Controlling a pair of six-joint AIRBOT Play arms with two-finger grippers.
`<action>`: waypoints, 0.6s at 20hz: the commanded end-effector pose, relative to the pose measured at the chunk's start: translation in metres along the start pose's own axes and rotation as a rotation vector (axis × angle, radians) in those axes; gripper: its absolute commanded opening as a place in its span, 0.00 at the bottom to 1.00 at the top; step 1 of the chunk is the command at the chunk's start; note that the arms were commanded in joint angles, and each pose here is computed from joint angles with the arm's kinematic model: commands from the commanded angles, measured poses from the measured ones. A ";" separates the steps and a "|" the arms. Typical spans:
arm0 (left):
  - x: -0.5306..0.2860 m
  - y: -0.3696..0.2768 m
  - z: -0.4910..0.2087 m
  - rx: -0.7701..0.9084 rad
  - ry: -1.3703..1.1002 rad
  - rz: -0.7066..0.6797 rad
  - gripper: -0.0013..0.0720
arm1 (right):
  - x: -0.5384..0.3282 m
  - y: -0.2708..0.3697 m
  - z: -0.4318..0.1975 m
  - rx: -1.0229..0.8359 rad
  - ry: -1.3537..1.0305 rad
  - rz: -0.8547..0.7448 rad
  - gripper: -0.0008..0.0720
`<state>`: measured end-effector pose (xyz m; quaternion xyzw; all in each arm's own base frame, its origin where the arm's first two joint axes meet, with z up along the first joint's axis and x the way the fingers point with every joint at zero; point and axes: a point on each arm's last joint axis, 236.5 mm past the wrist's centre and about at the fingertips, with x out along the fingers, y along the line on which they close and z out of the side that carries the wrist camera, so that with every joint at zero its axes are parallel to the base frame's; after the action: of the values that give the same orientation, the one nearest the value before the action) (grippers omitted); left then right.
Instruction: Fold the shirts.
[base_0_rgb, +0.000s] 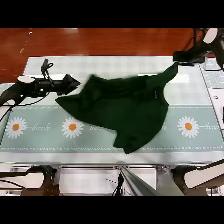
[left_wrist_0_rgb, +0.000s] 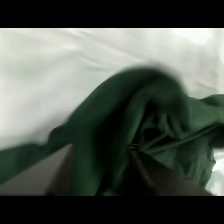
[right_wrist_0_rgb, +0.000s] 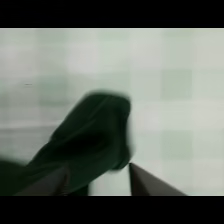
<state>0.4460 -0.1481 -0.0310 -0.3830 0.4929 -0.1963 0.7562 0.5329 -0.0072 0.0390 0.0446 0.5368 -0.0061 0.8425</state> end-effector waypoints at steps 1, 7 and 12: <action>0.005 0.007 -0.016 -0.080 0.100 -0.040 0.66 | 0.003 0.019 -0.001 0.034 0.009 0.078 0.66; -0.115 0.081 0.016 -0.174 0.093 0.110 0.66 | -0.058 -0.031 -0.027 -0.124 0.093 -0.089 0.66; -0.139 0.138 -0.018 -0.279 0.170 0.254 0.95 | -0.055 -0.056 -0.047 0.054 0.136 -0.022 0.66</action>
<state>0.3869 0.0046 -0.0421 -0.4080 0.5852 -0.0939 0.6945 0.4784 -0.0539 0.0714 0.0211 0.5775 -0.0248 0.8158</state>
